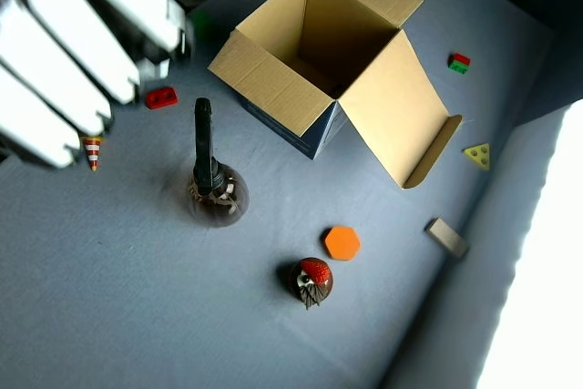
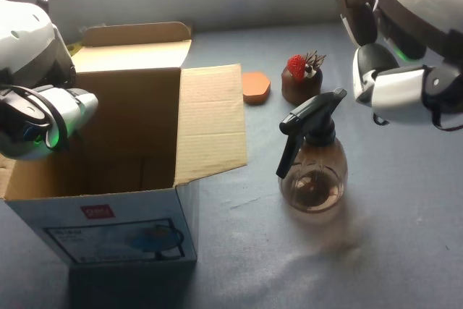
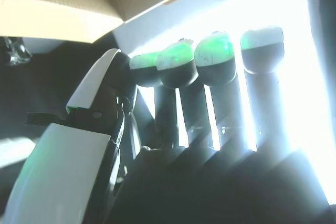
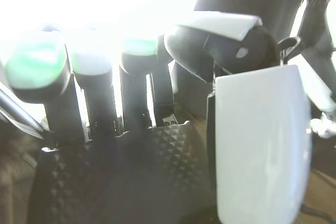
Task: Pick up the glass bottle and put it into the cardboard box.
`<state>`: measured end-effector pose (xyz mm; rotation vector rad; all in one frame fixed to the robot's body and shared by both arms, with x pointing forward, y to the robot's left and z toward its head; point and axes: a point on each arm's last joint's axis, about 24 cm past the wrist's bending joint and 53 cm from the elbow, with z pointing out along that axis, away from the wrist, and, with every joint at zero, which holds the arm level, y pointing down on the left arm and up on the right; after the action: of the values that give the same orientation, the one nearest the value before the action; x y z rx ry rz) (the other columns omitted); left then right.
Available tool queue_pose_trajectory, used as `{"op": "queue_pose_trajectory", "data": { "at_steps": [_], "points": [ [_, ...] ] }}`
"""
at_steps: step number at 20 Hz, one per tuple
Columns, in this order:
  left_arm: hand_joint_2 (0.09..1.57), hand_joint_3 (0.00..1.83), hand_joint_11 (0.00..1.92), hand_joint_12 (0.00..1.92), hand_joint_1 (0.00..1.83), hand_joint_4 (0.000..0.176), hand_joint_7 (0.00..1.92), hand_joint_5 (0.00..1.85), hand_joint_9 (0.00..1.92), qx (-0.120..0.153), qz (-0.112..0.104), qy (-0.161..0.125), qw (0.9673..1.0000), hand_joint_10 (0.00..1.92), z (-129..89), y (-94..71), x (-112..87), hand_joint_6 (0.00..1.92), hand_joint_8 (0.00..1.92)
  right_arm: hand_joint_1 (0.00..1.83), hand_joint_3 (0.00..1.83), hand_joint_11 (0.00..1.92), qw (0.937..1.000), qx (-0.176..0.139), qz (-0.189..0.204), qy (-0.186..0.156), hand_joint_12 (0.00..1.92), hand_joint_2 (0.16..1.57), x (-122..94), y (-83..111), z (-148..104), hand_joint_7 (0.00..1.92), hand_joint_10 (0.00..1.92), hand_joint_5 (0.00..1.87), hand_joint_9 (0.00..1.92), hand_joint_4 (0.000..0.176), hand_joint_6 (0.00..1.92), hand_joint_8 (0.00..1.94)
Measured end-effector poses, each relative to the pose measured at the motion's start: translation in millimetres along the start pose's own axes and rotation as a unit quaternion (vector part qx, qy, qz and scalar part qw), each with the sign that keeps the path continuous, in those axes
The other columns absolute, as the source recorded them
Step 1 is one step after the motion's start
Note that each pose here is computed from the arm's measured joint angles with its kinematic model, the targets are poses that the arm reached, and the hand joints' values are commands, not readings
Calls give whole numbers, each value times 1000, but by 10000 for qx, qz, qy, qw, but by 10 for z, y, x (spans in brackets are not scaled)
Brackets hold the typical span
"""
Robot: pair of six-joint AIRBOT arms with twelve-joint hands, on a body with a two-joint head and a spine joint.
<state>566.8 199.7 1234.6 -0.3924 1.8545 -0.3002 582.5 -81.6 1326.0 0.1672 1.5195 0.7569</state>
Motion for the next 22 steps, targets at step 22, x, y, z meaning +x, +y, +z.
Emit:
{"op": "queue_pose_trajectory", "data": {
  "at_steps": [22],
  "points": [
    [1286, 3, 0, 393, 118, 35, 74, 71, 77, -733, -19, 271, 9969, 7, -697, 73, 337, 6, 2, 867, 0, 0, 9557, -1032, 1557, 2274, 0, 1152, 430, -350, 249, 2, 2, 0, 7, 0, 0, 1]
  ]
}}
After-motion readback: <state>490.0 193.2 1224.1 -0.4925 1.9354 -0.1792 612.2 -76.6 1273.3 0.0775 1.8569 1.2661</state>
